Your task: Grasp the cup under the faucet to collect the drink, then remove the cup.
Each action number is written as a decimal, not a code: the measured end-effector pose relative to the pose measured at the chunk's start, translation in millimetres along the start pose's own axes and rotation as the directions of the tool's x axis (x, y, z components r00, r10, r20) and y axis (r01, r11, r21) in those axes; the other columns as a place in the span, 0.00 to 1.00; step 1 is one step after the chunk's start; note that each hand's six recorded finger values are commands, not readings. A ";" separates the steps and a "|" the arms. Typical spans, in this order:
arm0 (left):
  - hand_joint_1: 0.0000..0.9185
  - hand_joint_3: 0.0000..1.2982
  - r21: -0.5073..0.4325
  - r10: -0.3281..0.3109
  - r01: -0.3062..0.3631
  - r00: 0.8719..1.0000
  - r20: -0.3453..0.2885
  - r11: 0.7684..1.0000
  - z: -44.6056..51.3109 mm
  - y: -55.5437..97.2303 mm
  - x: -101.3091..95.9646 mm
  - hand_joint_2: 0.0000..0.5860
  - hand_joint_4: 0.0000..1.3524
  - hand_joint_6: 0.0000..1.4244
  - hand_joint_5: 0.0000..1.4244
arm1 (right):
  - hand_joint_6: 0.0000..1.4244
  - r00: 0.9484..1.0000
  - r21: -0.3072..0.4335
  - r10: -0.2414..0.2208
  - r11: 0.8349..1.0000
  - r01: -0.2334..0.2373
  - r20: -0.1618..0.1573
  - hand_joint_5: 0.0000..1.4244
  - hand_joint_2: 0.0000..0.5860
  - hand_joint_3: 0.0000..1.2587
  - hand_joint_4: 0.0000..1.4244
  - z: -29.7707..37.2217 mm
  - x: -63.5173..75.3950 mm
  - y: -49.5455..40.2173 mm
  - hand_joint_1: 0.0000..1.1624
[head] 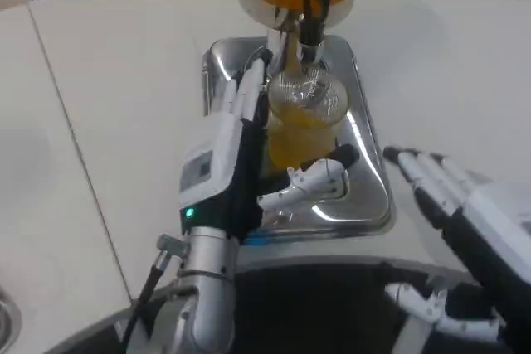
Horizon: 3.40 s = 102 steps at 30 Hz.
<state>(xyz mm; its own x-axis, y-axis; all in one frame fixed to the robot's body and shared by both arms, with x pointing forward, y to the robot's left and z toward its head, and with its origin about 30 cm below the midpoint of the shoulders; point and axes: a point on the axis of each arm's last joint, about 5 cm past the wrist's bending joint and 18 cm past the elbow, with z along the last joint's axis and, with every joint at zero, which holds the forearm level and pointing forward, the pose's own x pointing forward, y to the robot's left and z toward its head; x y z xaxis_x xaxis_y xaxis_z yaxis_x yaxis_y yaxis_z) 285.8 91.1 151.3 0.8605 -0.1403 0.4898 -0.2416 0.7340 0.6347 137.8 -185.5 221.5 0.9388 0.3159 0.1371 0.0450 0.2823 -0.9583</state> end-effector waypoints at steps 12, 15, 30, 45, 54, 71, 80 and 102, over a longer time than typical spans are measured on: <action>0.27 0.00 0.007 -0.015 0.015 1.000 0.027 1.000 3.0 -9.7 8.4 0.08 0.00 0.04 0.03 | 0.02 0.998 0.012 -0.058 0.998 0.058 -0.033 0.00 0.69 0.00 0.00 0.4 -0.1 6.9 0.54; 0.28 0.00 0.008 -0.009 0.009 1.000 0.026 1.000 4.5 -11.8 12.7 0.08 0.00 0.04 0.03 | 0.03 0.998 0.005 -0.055 0.998 0.055 -0.038 0.00 0.68 0.00 0.00 1.2 0.9 7.0 0.54; 0.36 0.00 0.003 0.036 -0.036 0.999 -0.008 0.999 -1.8 -8.0 13.9 0.07 0.00 0.09 0.06 | 0.03 1.000 0.025 -0.013 1.000 0.014 -0.025 0.00 0.64 0.00 0.00 6.2 5.7 8.1 0.49; 0.43 0.00 -0.017 -0.026 0.025 0.998 -0.049 1.000 -2.3 -17.6 10.6 0.07 0.00 0.11 0.08 | 0.04 0.998 0.073 0.001 0.997 0.003 -0.056 0.00 0.64 0.00 0.00 6.5 5.2 4.0 0.48; 0.40 0.00 -0.021 -0.018 0.017 0.998 -0.062 1.000 1.7 -23.1 16.2 0.07 0.00 0.14 0.11 | 0.04 0.997 0.082 -0.001 0.997 0.007 -0.077 0.00 0.64 0.00 0.00 6.1 6.0 3.7 0.48; 0.42 0.00 0.038 0.022 -0.018 0.992 -0.121 0.999 17.8 -37.7 31.2 0.07 0.02 0.40 0.29 | 0.05 0.991 0.138 0.001 0.990 0.017 -0.136 0.00 0.66 0.00 0.00 0.0 20.2 -4.2 0.46; 0.48 0.44 0.088 0.093 -0.083 0.989 -0.113 0.993 22.0 -47.5 32.5 0.08 0.57 0.94 0.74 | 0.06 0.985 0.140 0.028 0.990 -0.004 -0.171 0.00 0.66 0.00 0.00 -10.3 31.7 -4.3 0.46; 0.65 0.87 -0.032 0.235 -0.243 0.959 -0.159 0.969 12.2 -54.8 21.4 0.08 0.79 1.00 1.00 | 0.06 0.985 0.164 0.047 0.986 -0.019 -0.167 0.00 0.66 0.00 0.00 -8.2 34.4 -4.8 0.46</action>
<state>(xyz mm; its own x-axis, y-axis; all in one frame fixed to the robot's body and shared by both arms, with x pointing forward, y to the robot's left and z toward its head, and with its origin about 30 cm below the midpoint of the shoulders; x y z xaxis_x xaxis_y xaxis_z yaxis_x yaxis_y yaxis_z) 312.0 39.7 134.2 0.8397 0.1439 0.5237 -0.4289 0.7673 0.4768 172.7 -183.4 228.7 0.9838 0.1727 0.0483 -0.0293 0.4206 -0.9068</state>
